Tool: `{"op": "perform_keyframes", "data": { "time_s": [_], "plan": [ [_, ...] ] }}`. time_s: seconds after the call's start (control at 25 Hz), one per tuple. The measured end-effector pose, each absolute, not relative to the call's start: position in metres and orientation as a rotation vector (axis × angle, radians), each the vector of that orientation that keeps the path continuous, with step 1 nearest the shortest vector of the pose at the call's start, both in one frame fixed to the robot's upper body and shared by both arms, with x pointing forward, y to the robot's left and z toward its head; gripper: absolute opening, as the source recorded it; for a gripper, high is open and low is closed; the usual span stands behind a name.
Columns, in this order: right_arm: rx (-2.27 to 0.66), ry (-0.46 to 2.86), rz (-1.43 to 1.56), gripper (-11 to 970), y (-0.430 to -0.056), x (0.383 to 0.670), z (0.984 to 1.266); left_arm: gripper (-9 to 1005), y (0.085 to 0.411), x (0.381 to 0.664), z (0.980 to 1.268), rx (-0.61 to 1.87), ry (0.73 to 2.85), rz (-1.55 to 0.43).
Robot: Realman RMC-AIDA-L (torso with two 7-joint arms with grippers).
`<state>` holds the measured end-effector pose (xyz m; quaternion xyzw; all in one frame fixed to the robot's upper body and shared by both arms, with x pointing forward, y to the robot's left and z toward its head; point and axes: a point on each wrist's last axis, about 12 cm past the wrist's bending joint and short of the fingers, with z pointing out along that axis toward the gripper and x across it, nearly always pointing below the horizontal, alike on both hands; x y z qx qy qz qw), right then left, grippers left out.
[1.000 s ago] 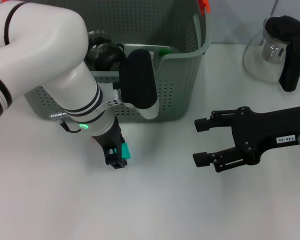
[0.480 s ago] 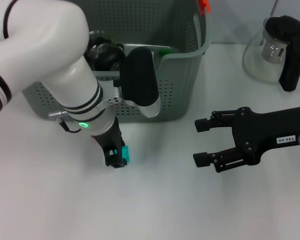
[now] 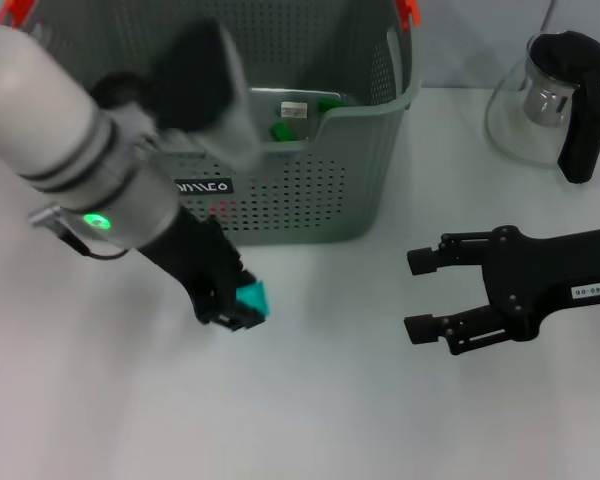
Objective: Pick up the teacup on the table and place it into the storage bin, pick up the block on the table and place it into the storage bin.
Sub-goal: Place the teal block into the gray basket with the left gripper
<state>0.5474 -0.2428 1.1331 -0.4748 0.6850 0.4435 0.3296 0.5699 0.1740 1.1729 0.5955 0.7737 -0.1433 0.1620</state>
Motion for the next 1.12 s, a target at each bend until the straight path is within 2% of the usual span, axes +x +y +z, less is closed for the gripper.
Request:
{"op": "perform_keyframes", "data": {
  "time_s": [0.08,0.24,0.48,0.84,1.12],
  "plan": [
    [-1.235,1.805,1.167,927,-0.246,0.547,1.131,444,0.19,0.57,1.185,1.589,2.179,-0.54],
    [-1.227,1.821,1.187,927,-0.248,0.545,1.127,457,0.222,0.577,1.213,1.372,2.087,-0.681],
    [-1.251,1.833,1.183,927,-0.246,0.544,1.122,477,0.253,0.603,1.243,1.09,1.976,-0.653],
    [-1.322,1.818,1.161,927,-0.227,0.553,1.123,507,0.244,0.654,1.235,0.919,1.991,-0.447],
    [-1.327,1.813,1.158,927,-0.225,0.555,1.125,530,0.239,0.673,1.221,0.843,2.07,-0.284]
  ]
}}
